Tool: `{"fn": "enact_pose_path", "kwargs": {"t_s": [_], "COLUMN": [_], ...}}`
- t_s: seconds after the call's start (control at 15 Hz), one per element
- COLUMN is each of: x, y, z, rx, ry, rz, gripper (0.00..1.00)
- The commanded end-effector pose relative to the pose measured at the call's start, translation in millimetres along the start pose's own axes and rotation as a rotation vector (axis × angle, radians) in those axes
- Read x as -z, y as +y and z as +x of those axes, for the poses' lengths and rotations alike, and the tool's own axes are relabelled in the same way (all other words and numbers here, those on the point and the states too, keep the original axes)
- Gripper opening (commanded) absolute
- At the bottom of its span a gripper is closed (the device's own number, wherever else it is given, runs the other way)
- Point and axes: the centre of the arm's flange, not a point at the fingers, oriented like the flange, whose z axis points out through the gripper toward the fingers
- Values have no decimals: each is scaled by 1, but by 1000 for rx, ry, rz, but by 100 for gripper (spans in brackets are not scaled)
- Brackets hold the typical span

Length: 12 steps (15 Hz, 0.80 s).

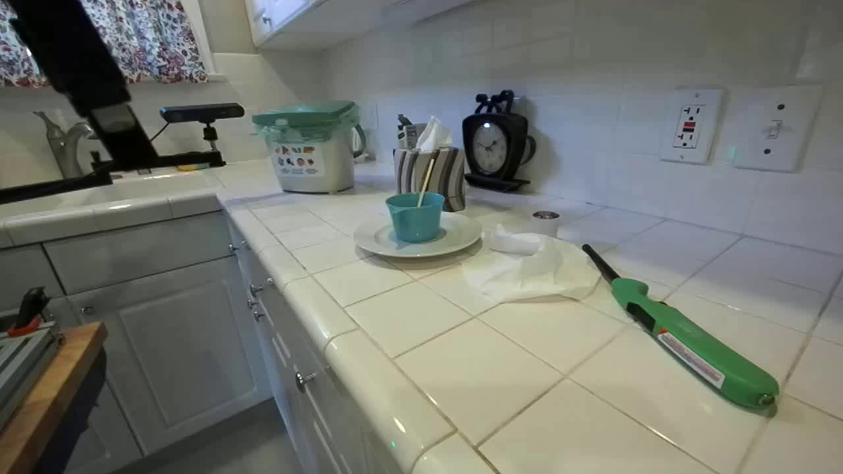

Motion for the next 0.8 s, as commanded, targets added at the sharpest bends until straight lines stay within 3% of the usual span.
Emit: {"fn": "enact_pose_path", "kwargs": {"t_s": [0.0, 0.73], "x": [-5, -1], "y": [-2, -10], "z": [-2, 5], "rx": [2, 6], "ry": [-12, -13], "rz": [8, 17], "gripper": [100, 100]}}
